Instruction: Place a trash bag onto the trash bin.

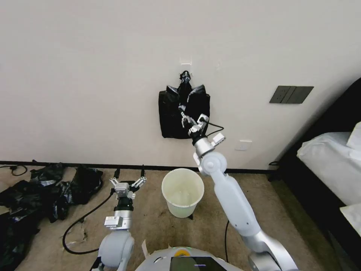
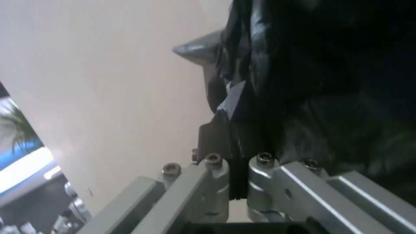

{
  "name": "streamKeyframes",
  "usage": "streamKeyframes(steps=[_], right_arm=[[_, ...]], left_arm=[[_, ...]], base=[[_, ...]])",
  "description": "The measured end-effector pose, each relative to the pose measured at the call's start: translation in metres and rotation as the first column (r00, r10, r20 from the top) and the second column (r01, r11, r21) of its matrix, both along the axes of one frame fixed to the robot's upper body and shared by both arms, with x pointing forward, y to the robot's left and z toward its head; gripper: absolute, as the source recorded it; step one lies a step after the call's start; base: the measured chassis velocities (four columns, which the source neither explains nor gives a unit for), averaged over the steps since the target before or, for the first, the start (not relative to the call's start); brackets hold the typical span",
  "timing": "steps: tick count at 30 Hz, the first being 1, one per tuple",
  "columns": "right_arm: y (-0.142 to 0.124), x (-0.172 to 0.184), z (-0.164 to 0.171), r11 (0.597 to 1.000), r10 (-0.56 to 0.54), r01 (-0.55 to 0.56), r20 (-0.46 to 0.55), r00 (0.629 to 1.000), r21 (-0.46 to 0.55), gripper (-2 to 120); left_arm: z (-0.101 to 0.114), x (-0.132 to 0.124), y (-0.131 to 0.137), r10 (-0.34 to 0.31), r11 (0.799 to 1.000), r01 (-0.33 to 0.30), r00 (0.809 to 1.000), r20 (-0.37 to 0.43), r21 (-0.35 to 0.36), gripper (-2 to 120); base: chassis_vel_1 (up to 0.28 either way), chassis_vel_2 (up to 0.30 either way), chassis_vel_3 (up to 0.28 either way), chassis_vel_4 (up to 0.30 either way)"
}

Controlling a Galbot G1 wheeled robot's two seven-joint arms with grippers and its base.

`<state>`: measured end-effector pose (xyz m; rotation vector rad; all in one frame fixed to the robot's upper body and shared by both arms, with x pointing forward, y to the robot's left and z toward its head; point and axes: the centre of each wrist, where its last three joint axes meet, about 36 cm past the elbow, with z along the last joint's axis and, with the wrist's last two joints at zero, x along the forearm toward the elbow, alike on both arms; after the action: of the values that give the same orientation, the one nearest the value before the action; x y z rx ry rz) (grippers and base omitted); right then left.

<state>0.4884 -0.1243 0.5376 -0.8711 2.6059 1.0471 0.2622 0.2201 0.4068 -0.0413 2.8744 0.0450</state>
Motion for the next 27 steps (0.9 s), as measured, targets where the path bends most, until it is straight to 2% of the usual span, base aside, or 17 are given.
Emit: streamKeyframes(steps=[18, 27], right_arm=[[-0.003, -0.072, -0.043, 0.981, 0.021, -0.015, 0.031, 0.999, -0.193, 0], [-0.005, -0.091, -0.055, 0.970, 0.028, -0.020, 0.029, 0.999, -0.244, 0]], left_arm=[[0.000, 0.003, -0.001, -0.015, 1.000, 0.015, 1.000, 0.003, 0.002, 100], [0.001, 0.002, -0.003, -0.020, 1.000, 0.020, 1.000, 0.003, -0.001, 100]], base=[[0.000, 0.000, 0.000, 0.000], [0.000, 0.000, 0.000, 0.000]])
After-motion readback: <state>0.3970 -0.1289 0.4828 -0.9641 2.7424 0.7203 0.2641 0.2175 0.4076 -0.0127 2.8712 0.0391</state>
